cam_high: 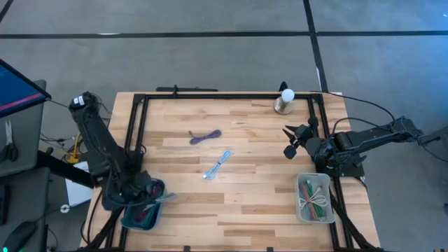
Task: Pick & Place USB Port
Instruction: Put the white patterned USB cable into the blue bin, then put the purple USB cable into the gray bin
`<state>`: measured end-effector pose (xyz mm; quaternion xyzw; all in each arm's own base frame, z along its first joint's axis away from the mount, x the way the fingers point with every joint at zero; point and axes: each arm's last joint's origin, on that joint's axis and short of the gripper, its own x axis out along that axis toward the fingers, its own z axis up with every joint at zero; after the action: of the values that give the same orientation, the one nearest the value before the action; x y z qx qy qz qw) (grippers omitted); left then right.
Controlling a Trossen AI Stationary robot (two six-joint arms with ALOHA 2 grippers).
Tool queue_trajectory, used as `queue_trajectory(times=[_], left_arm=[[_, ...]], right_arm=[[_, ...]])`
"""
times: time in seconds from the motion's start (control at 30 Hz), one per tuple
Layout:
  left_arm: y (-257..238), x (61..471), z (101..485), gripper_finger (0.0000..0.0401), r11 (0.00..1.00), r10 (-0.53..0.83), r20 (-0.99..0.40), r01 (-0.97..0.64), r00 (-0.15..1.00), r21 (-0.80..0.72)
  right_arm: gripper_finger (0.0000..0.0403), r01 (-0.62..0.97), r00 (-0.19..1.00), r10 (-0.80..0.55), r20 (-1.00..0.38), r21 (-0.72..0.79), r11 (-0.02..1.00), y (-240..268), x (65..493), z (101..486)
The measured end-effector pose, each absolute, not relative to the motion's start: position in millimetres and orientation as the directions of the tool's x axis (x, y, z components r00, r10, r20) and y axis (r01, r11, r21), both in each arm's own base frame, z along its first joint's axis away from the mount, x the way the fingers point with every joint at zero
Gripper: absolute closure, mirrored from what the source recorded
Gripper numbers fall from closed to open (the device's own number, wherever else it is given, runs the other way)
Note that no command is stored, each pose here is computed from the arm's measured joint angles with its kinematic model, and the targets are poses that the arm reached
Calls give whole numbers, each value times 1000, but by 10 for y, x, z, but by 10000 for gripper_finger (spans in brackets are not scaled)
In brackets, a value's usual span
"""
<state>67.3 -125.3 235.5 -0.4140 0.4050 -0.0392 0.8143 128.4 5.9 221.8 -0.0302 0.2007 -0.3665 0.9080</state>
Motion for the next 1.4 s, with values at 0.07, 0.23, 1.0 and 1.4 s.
queue_trajectory(times=[0.07,0.23,1.0,1.4], left_arm=[[-1243,606,2317,380,640,-390,-662,-328,640,-695],[-1179,489,2252,380,667,-346,-725,-388,595,-637],[-1165,380,2149,363,589,-279,-798,-561,535,-582],[-1214,493,2073,295,571,-196,-832,-629,519,-527]], right_arm=[[332,654,651,-678,-342,-200,729,59,1285,2217],[332,663,651,-678,-342,-179,727,59,1285,2218],[332,657,629,-684,-370,-218,722,74,1352,2152],[332,658,629,-685,-369,-218,721,74,1352,2153]])
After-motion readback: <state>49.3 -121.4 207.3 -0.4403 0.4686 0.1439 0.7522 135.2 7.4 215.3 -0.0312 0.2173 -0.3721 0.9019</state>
